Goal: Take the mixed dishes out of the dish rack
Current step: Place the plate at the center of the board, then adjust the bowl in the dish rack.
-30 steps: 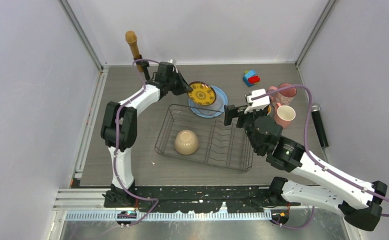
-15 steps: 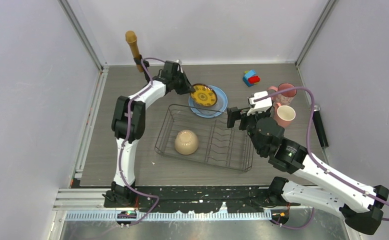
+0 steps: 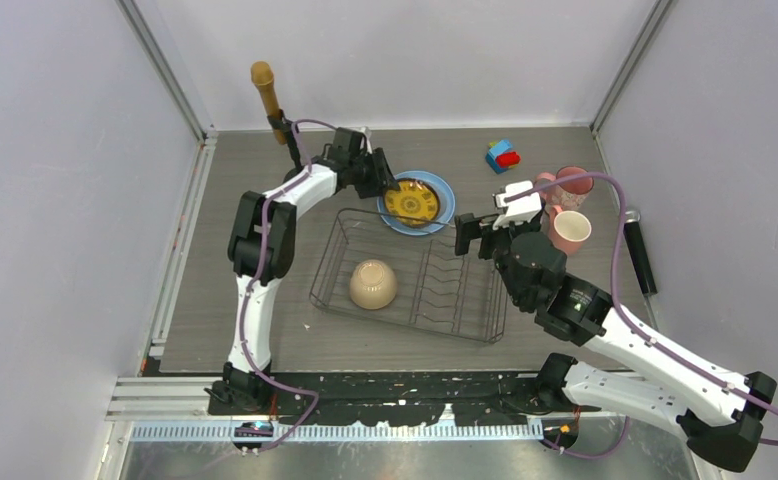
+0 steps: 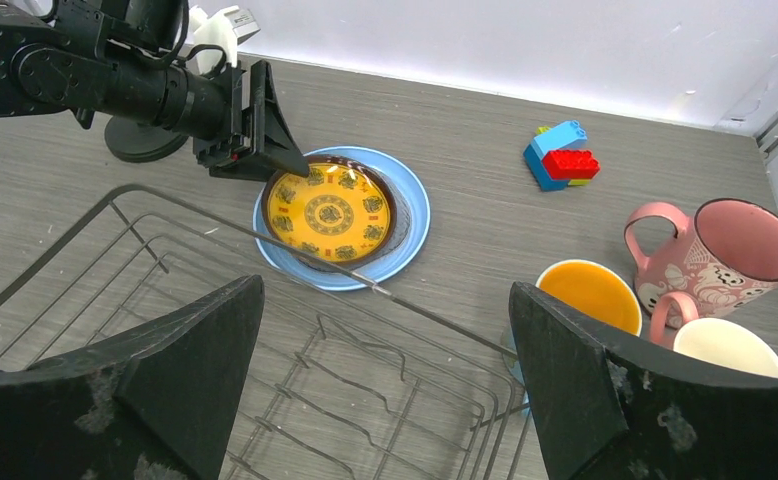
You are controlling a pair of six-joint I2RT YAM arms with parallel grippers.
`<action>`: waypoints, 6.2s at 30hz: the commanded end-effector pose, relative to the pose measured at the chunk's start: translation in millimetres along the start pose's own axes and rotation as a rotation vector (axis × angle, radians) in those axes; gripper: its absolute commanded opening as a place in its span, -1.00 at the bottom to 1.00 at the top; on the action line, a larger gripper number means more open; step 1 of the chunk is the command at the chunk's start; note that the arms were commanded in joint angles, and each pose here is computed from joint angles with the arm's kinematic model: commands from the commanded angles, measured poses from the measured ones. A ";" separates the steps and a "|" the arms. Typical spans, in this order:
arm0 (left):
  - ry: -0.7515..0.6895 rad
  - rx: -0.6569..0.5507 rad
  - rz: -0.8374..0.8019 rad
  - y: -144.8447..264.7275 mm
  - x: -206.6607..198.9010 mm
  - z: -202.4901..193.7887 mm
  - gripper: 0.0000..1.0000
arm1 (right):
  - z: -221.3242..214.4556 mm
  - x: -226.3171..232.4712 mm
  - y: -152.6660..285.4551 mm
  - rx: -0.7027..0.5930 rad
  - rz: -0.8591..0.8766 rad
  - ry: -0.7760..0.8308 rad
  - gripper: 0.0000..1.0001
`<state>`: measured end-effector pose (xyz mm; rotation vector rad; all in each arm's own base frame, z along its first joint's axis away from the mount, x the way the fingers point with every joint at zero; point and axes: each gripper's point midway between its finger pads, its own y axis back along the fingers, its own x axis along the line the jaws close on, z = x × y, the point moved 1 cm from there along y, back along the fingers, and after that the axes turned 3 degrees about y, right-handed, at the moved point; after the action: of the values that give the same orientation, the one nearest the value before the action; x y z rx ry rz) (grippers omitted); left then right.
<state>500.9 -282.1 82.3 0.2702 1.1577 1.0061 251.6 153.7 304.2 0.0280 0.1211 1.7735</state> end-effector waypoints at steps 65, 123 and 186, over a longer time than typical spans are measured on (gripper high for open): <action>-0.075 -0.307 0.131 305.5 12.4 -133.2 0.99 | -123.0 170.2 -30.6 0.387 0.967 0.150 0.99; -0.059 -0.555 0.320 359.1 66.5 -132.8 0.99 | -228.5 196.8 -43.6 0.938 0.563 0.443 0.96; 0.060 0.002 0.095 187.7 11.9 -165.0 0.99 | -170.3 177.6 -45.4 0.738 0.667 -0.130 0.99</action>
<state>244.0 -212.4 124.4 0.3239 1.2289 1.0542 243.1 318.4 117.2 0.7991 0.7630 2.2653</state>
